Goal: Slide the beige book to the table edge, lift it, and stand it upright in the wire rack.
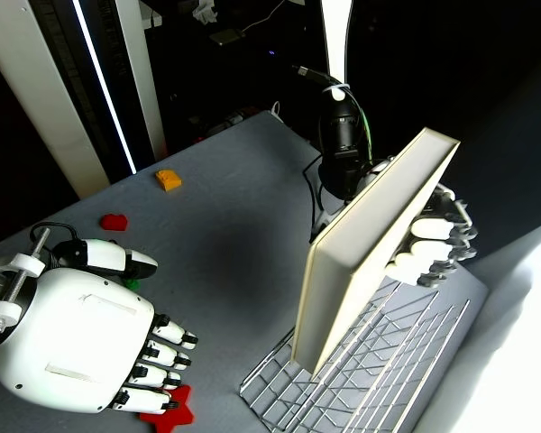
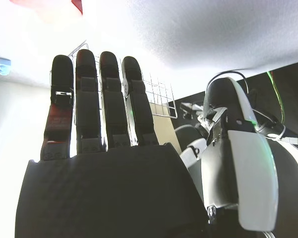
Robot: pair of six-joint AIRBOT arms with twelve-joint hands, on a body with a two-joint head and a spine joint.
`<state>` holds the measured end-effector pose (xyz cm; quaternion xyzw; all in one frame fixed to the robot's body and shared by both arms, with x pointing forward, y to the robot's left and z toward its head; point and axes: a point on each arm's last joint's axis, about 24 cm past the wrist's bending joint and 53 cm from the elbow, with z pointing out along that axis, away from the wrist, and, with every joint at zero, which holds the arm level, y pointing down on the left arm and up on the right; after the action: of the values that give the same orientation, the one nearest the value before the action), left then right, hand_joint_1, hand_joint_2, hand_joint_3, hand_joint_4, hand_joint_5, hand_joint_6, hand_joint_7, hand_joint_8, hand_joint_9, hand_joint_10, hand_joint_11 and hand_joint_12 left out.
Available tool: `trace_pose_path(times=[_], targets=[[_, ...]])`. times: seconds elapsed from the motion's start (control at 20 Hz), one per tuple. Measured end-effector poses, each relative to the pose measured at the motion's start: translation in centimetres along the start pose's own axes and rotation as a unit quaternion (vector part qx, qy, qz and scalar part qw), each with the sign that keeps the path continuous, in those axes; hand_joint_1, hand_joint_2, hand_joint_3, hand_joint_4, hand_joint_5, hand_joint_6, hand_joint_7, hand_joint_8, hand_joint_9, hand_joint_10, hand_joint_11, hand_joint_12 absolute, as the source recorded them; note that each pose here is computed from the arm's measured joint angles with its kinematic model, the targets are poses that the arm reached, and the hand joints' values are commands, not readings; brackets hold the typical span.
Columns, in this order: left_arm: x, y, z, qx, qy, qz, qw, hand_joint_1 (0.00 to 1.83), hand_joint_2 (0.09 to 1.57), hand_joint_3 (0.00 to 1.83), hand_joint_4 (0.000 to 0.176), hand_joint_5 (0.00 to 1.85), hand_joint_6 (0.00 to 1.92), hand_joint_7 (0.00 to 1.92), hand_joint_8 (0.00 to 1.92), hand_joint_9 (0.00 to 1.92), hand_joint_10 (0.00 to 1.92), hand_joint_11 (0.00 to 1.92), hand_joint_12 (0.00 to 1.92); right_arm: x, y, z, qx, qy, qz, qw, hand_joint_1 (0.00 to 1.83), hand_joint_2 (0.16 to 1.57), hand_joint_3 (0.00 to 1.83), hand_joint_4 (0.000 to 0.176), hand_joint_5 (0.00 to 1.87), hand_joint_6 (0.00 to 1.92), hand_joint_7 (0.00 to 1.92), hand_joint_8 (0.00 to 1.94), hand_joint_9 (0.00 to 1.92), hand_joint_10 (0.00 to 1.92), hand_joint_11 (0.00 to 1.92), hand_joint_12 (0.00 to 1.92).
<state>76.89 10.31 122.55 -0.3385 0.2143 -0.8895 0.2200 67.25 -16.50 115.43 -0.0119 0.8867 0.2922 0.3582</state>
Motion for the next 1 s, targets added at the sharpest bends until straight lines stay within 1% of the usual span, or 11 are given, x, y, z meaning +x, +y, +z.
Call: trace_pose_path(times=[0.1,0.15,0.3,0.45,0.5,0.55,0.65,0.85,1.0], targets=[[-0.2,0.3,-0.2,0.001,-0.005,-0.001,1.0,1.47,1.23,0.0,0.0,0.72,1.36,0.54,1.4,0.64,1.42,0.74,1.55,0.0,0.1,0.1,-0.001,0.001,0.0,1.0,0.2,1.16,0.0,0.0,0.36,0.0,0.37,0.0,0.38,0.01,0.01,0.97],[0.0,1.0,-0.6,-0.003,-0.006,-0.006,1.0,1.47,1.23,0.0,0.0,0.71,1.37,0.53,1.41,0.62,1.43,0.73,1.56,0.1,0.3,0.2,-0.002,0.002,-0.002,1.0,0.21,1.16,0.0,0.0,0.36,0.0,0.37,0.0,0.37,0.0,0.01,0.97],[0.0,1.6,-0.9,-0.009,-0.007,-0.008,0.9999,1.47,1.24,0.0,0.0,0.73,1.36,0.53,1.41,0.6,1.45,0.7,1.59,0.1,0.3,0.2,-0.002,0.002,-0.004,1.0,0.23,1.15,0.0,0.0,0.37,0.01,0.38,0.01,0.38,0.01,0.01,0.97],[0.0,1.5,-0.9,-0.008,-0.007,-0.008,0.9999,1.47,1.24,0.0,0.0,0.72,1.38,0.51,1.42,0.59,1.47,0.7,1.59,0.2,0.4,0.3,-0.003,0.004,-0.007,1.0,0.24,1.15,0.0,0.0,0.36,0.0,0.35,0.0,0.36,0.0,0.0,0.94],[0.0,1.6,-0.9,-0.008,-0.008,-0.009,0.9999,1.47,1.24,0.0,0.0,0.73,1.37,0.52,1.41,0.6,1.46,0.69,1.6,0.2,0.4,0.3,-0.003,0.004,-0.008,1.0,0.22,1.16,0.0,0.0,0.35,0.0,0.34,0.0,0.35,0.0,0.0,0.93],[0.0,1.6,-0.9,-0.008,-0.008,-0.009,0.9999,1.47,1.23,0.0,0.0,0.73,1.36,0.54,1.39,0.63,1.43,0.69,1.6,0.2,0.5,0.3,-0.003,0.005,-0.008,0.9999,0.23,1.16,0.0,0.0,0.35,0.0,0.35,0.0,0.35,0.0,0.0,0.93],[0.0,1.6,-0.9,-0.006,-0.01,-0.01,0.9999,1.47,1.24,0.0,0.0,0.71,1.37,0.51,1.42,0.62,1.44,0.71,1.59,0.2,0.5,0.3,-0.003,0.005,-0.008,0.9999,0.24,1.15,0.0,0.0,0.37,0.01,0.37,0.01,0.37,0.01,0.02,0.94],[-0.3,1.5,-0.9,-0.001,-0.014,-0.011,0.9998,1.47,1.23,0.0,0.0,0.72,1.37,0.54,1.38,0.64,1.41,0.69,1.62,0.2,0.4,0.3,-0.003,0.004,-0.008,1.0,0.23,1.15,0.0,0.0,0.37,0.01,0.37,0.01,0.37,0.01,0.01,0.95],[-0.4,1.3,-0.9,0.001,-0.018,-0.011,0.9998,1.47,1.24,0.0,0.0,0.7,1.37,0.51,1.43,0.6,1.46,0.7,1.61,0.2,0.4,0.3,-0.003,0.005,-0.008,1.0,0.21,1.16,0.0,0.0,0.34,0.0,0.34,0.0,0.34,0.0,0.0,0.91]])
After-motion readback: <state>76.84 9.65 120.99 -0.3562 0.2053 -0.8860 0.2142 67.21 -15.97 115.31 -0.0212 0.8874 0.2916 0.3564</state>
